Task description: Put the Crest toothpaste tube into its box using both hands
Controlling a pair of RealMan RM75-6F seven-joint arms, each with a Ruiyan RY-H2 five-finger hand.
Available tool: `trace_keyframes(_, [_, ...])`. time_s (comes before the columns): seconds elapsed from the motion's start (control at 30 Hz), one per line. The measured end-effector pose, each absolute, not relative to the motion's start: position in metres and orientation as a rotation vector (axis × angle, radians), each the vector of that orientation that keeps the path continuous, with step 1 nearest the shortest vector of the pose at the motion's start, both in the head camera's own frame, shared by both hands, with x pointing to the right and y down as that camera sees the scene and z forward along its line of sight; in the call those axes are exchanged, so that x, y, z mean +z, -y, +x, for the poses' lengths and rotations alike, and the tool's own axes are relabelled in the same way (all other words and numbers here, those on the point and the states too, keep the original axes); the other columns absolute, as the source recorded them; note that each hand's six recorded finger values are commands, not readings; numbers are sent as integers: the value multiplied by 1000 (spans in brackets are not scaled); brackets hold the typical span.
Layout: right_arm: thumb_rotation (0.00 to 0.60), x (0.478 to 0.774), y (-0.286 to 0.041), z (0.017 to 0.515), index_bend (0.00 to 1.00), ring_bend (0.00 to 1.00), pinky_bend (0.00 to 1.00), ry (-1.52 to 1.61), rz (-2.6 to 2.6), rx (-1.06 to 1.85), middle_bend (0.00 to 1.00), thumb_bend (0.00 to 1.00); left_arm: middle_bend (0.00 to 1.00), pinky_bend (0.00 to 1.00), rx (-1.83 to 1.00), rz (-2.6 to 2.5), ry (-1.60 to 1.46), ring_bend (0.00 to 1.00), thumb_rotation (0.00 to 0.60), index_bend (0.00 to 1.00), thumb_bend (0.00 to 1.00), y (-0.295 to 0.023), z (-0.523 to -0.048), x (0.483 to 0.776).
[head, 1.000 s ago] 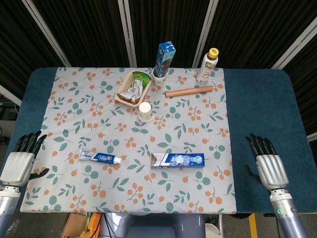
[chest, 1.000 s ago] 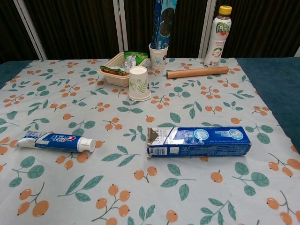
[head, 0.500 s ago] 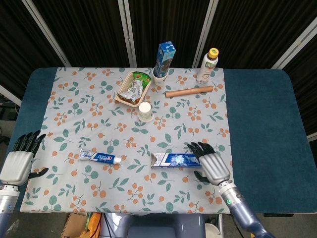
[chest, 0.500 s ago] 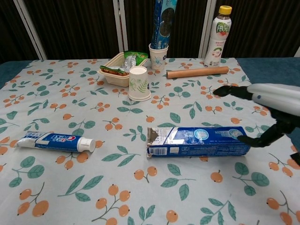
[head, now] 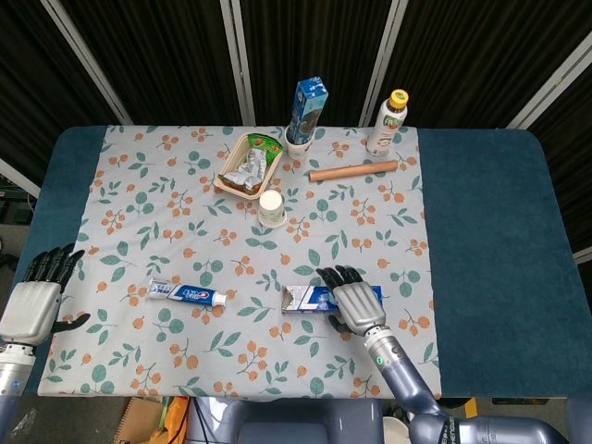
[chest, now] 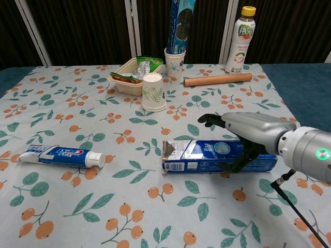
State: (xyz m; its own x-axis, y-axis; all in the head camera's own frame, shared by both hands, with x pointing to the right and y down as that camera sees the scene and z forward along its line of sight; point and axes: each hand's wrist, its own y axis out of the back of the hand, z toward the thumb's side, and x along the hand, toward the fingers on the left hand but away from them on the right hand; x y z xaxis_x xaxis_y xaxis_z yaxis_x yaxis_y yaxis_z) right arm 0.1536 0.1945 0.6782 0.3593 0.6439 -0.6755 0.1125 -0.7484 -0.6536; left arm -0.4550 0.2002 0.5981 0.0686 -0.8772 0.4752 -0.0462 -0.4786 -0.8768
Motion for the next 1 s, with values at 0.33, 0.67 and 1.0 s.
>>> trace_keyframes(0.33, [600, 694, -201, 156, 258, 319, 234, 608, -2090, 1447, 357, 369, 0, 43, -1491, -1647, -938, 0, 600, 0, 0, -199, -453, 599])
trace_keyframes(0.67, [600, 688, -202, 153, 377, 422, 347, 658, -2105, 1402, 460, 370, 0, 46, -1494, -1648, -941, 0, 600, 2, 0, -198, -454, 598])
trace_keyframes(1.0, [600, 648, -181, 162, 377, 422, 347, 789, -2104, 1286, 460, 369, 251, 402, -1493, -1626, -936, 282, 600, 273, 95, -184, -444, 598])
